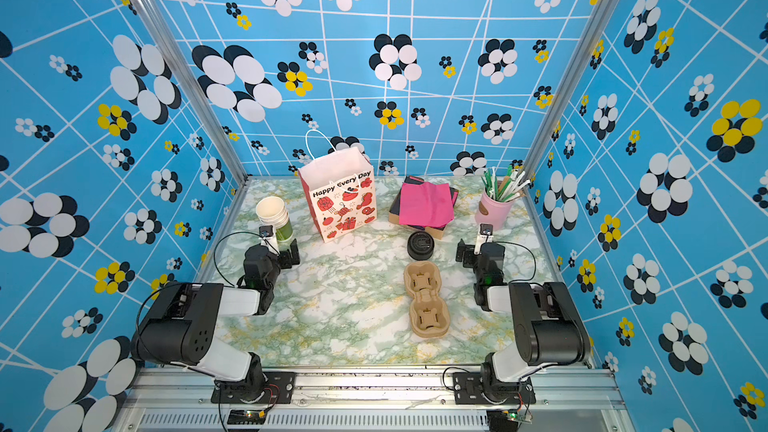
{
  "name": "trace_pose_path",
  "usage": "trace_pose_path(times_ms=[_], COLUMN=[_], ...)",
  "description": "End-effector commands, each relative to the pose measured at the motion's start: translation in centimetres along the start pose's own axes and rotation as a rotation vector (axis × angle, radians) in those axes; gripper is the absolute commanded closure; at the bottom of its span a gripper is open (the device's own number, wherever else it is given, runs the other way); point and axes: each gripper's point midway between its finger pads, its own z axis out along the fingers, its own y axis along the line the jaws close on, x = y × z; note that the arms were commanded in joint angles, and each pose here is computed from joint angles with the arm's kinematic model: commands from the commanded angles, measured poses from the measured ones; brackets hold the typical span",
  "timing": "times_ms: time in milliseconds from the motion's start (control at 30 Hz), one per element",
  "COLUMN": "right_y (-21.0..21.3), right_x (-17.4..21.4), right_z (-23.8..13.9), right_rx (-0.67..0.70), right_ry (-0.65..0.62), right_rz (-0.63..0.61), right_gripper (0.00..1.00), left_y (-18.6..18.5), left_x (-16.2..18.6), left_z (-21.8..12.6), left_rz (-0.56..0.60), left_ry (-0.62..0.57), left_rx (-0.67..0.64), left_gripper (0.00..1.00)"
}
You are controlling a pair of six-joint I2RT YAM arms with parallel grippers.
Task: Pack the takeout coffee
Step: 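Raise both grippers from rest toward the cup stack and black lid, then grasp the top white paper cup with the left gripper while right hovers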
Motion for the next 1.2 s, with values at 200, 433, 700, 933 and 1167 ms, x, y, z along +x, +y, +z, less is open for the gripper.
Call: trace_pose_path(times_ms=[200, 433, 700, 933, 1167], right_y=[-0.8, -1.1, 1.7, 4.8, 7.9], right_x=[-5.1, -9.5, -11.3, -11.2, -10.1], right_z=[-3.9, -7.8, -9.7, -9.8, -9.6], right_rx=[0.021, 0.013, -0.136, -0.243, -0.319], right_ry=[-0.032, -0.077, -0.025, 0.007, 0.061], right_rz=[0.034, 0.146, 0.137, 0.090, 0.032], right_gripper=[0.01, 0.01, 0.01, 0.01, 0.01], left_y=[1.8, 2.6, 3.5, 3.4, 3.5], left_x=[-6.2, -10.3, -16.0, -16.8, -14.8], left_z=[-4.6, -10.6, -14.6, -11.9, -7.8], left_rz=[-0.084, -0.208, -0.201, -0.241, -0.340], left_ry=[-0.061, -0.052, 0.057, 0.282, 0.429], left_rx=[-0.100, -0.127, -0.157, -0.151, -0.186], left_gripper=[0.01, 0.01, 0.01, 0.01, 0.01])
